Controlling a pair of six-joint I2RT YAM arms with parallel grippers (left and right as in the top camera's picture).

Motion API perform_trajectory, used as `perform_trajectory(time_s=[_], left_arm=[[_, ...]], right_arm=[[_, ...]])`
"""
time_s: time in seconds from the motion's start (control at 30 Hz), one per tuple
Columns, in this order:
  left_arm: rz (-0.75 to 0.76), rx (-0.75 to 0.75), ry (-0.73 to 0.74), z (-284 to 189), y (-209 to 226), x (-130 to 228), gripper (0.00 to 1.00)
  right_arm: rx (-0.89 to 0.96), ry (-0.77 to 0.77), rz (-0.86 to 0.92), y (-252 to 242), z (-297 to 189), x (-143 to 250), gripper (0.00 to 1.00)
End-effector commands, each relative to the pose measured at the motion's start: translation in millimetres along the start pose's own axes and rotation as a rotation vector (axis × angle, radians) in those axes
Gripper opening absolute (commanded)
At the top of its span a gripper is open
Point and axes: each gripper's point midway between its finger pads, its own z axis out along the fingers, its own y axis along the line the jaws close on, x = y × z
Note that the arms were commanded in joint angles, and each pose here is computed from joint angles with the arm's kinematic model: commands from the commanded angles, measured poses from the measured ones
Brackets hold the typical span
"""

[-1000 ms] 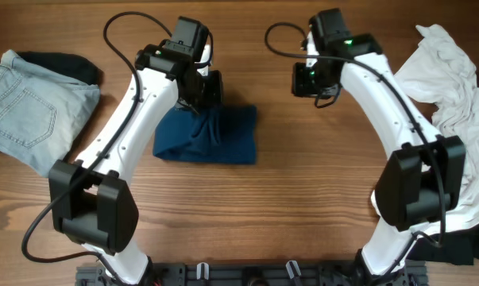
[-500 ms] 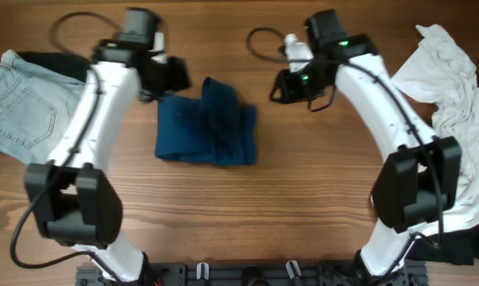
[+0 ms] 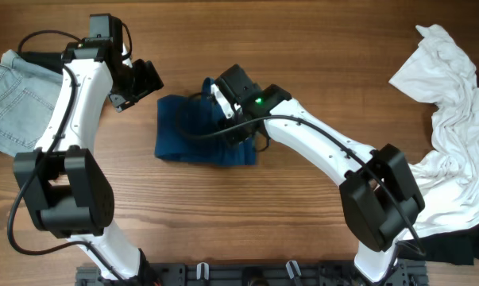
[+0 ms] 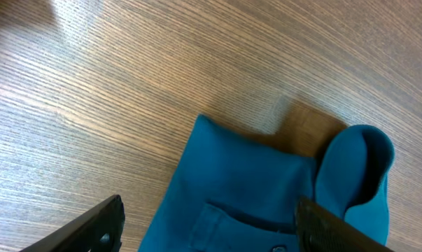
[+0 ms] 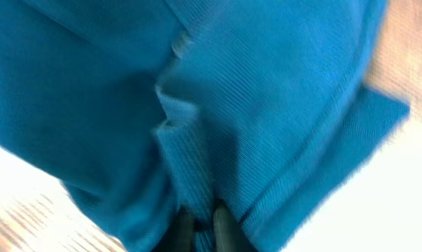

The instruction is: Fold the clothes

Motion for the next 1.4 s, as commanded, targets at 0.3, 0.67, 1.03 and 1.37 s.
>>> perform_trajectory(time_s=[0.3, 0.67, 1.03, 1.37], left_arm=[[-0.008, -0.031, 0.053, 4.8, 6.9, 12.7, 0.77], [0.253, 0.051, 0.009, 50.4, -62.1, 18.3, 0.76], [0.208, -0.317, 0.387, 83.5, 29.5, 100.1, 0.66], [0.022, -0.212, 0.349, 38.6, 10.1, 100.6, 0.64]], right_arm=[[0.404, 0.162, 0.586, -68.2, -21.9, 66.4, 0.31], [-0.031, -0.049, 0.373, -20.0, -68.0, -4.0, 0.23], [0.436, 0.253, 0.671, -139.6, -13.7, 82.0, 0.13], [-0.267, 0.142, 0.34, -39.9, -81.8, 38.8, 0.15]])
